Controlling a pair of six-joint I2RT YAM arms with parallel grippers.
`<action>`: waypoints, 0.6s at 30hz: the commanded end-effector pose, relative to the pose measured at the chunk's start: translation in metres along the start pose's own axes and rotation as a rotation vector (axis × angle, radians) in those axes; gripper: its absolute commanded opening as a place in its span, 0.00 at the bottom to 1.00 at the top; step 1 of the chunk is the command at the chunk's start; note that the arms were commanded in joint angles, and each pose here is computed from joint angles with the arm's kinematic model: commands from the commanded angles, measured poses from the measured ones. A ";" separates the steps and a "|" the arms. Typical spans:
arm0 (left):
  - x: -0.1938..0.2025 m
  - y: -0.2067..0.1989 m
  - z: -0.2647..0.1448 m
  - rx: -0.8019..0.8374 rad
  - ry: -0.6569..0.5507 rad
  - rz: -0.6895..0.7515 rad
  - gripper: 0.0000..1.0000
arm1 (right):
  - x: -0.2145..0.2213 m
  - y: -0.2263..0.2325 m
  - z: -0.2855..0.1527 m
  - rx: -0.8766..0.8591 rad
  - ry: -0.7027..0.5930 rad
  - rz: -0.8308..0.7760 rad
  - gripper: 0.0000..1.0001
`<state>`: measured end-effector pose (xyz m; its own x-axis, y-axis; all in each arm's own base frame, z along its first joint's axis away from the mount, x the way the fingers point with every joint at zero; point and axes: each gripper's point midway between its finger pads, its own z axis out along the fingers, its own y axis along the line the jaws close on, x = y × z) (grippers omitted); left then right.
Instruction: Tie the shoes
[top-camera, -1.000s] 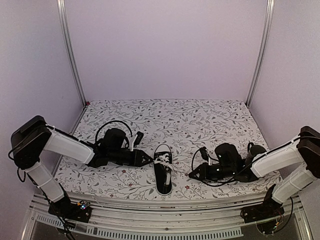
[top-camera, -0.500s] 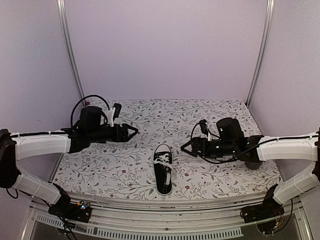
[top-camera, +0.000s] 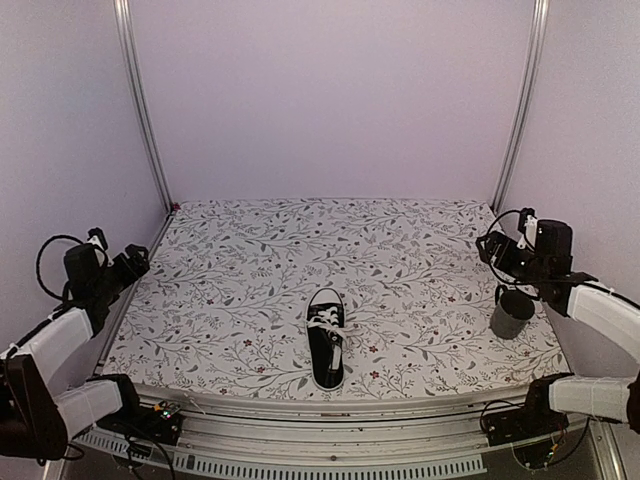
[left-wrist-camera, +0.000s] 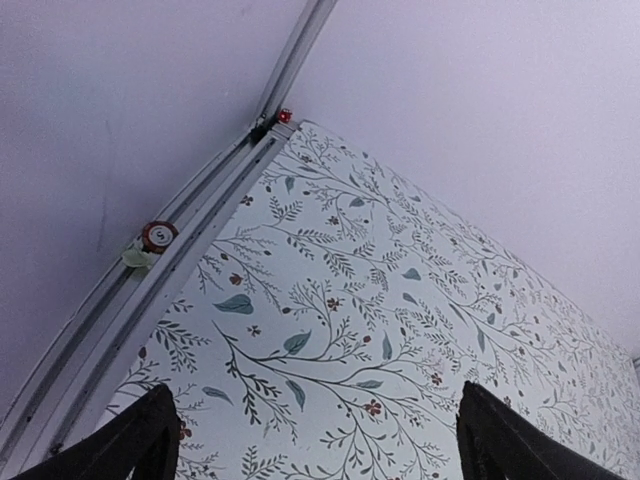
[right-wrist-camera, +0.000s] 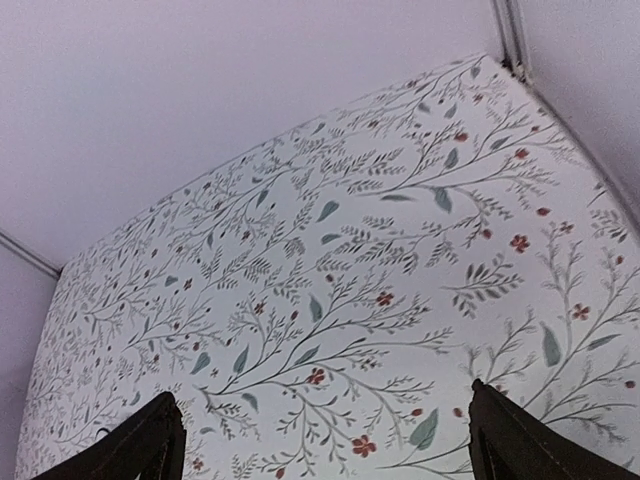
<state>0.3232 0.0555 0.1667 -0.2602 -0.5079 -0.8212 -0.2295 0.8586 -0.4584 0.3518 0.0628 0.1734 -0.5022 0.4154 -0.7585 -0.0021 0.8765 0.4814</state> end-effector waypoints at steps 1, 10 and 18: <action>-0.023 0.016 0.004 -0.083 -0.126 0.087 0.97 | -0.037 -0.032 -0.034 0.155 -0.281 -0.147 0.99; -0.023 0.011 0.021 -0.050 -0.274 0.203 0.97 | -0.017 -0.073 -0.049 0.293 -0.459 -0.260 1.00; 0.005 -0.008 0.036 -0.009 -0.232 0.304 0.97 | -0.017 -0.079 -0.042 0.313 -0.492 -0.305 1.00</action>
<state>0.3553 0.0530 0.1391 -0.1760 -0.2740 -0.9455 -0.2036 0.9499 -0.2374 0.3212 -0.0182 0.1474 -0.1625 0.1720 -0.9716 0.1927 0.9713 0.1397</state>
